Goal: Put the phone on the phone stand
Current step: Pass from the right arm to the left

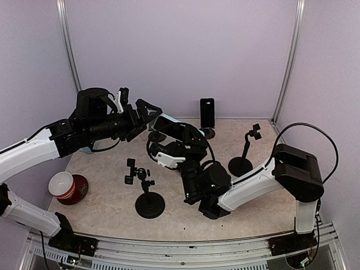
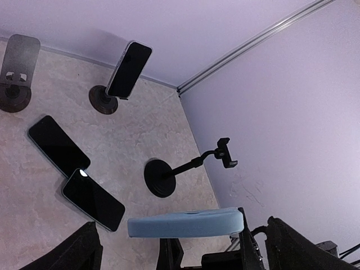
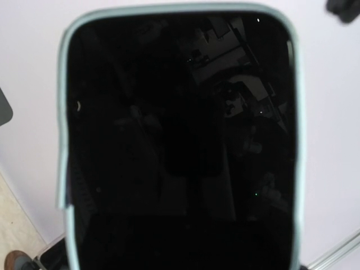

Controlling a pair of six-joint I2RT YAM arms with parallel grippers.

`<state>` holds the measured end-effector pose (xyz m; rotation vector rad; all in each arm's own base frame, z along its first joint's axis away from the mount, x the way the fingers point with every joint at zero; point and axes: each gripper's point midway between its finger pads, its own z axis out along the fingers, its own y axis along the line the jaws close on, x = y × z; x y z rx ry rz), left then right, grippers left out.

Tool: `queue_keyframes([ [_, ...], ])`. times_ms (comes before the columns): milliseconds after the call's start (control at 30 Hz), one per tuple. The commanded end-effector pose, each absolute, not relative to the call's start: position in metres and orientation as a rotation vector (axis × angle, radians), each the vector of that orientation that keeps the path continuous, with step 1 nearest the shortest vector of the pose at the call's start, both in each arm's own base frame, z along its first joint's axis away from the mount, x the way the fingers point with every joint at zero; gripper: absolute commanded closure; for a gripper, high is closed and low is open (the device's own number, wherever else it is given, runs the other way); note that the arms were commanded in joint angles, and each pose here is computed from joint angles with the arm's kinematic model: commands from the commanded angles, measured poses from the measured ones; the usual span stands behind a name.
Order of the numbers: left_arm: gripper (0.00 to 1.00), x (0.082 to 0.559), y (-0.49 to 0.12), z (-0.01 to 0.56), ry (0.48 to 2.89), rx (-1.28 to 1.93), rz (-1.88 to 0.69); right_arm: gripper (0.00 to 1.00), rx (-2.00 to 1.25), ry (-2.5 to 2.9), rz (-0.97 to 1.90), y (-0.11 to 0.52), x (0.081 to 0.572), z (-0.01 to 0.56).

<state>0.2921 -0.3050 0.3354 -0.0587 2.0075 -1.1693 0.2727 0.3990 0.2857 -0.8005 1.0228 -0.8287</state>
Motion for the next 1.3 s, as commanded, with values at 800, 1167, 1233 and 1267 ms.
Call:
queue_keyframes([
  [800, 0.01, 0.290, -0.330, 0.314, 2.091, -0.110, -1.411, 0.62, -0.566, 0.955, -0.711, 0.392, 0.258, 0.328],
  [1167, 0.06, 0.291, -0.328, 0.312, 2.086, -0.129, -1.431, 0.63, -0.577, 0.940, -0.727, 0.393, 0.257, 0.329],
  [1233, 0.09, 0.291, -0.327, 0.312, 2.085, -0.134, -1.434, 0.63, -0.580, 0.938, -0.728, 0.394, 0.257, 0.328],
  [1267, 0.12, 0.291, -0.327, 0.312, 2.080, -0.134, -1.437, 0.63, -0.580, 0.939, -0.729, 0.394, 0.257, 0.328],
])
